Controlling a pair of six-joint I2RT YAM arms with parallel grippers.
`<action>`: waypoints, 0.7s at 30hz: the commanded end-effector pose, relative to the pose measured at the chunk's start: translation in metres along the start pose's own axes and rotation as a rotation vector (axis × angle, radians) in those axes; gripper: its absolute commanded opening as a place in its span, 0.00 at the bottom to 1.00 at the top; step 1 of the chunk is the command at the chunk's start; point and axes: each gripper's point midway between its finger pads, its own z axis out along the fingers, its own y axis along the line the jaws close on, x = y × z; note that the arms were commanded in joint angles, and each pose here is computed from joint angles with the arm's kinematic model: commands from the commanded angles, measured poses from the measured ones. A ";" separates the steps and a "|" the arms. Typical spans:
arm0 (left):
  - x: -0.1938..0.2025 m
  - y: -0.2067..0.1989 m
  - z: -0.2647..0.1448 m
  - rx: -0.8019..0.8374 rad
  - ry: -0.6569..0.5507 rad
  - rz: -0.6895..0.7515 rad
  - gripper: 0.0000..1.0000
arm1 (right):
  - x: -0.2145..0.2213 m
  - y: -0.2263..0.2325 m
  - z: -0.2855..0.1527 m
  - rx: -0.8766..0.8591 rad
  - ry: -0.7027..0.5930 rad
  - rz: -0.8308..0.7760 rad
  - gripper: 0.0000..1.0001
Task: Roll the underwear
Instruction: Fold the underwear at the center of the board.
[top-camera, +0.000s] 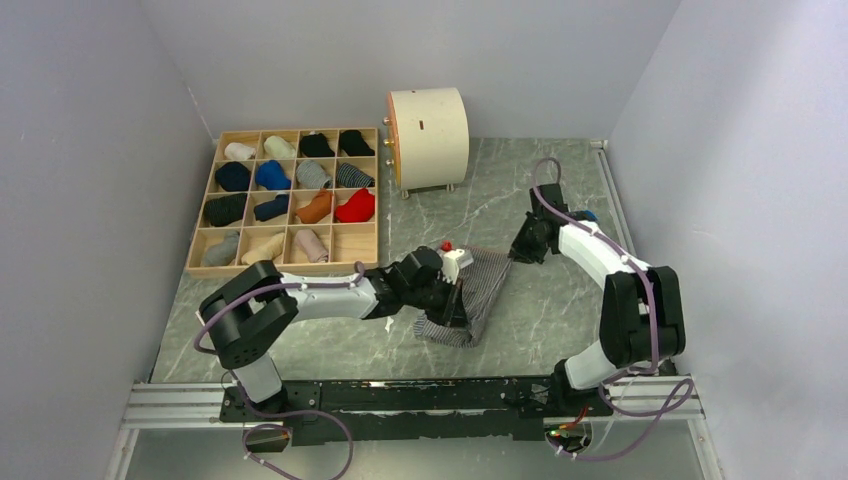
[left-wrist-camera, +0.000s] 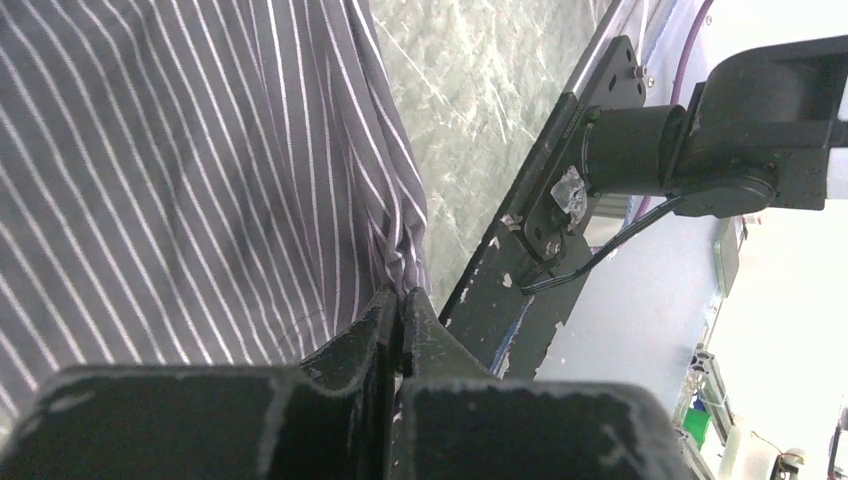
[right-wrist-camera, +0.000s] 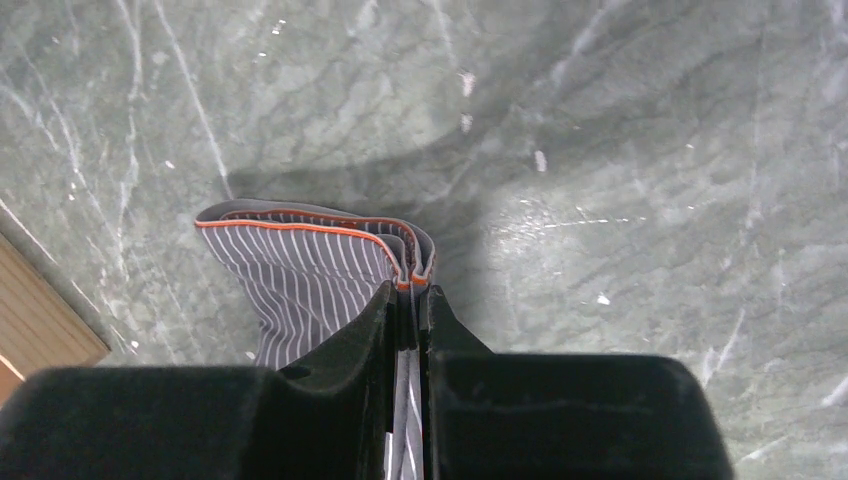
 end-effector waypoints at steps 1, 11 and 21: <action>-0.008 -0.007 -0.014 0.029 -0.029 0.007 0.05 | -0.018 0.019 -0.004 0.026 -0.061 -0.017 0.00; 0.007 0.022 -0.025 -0.054 -0.049 -0.066 0.05 | -0.017 0.052 0.001 0.094 -0.070 -0.116 0.00; 0.003 0.038 -0.049 -0.107 -0.075 -0.083 0.05 | -0.008 0.083 0.020 0.098 -0.039 -0.168 0.00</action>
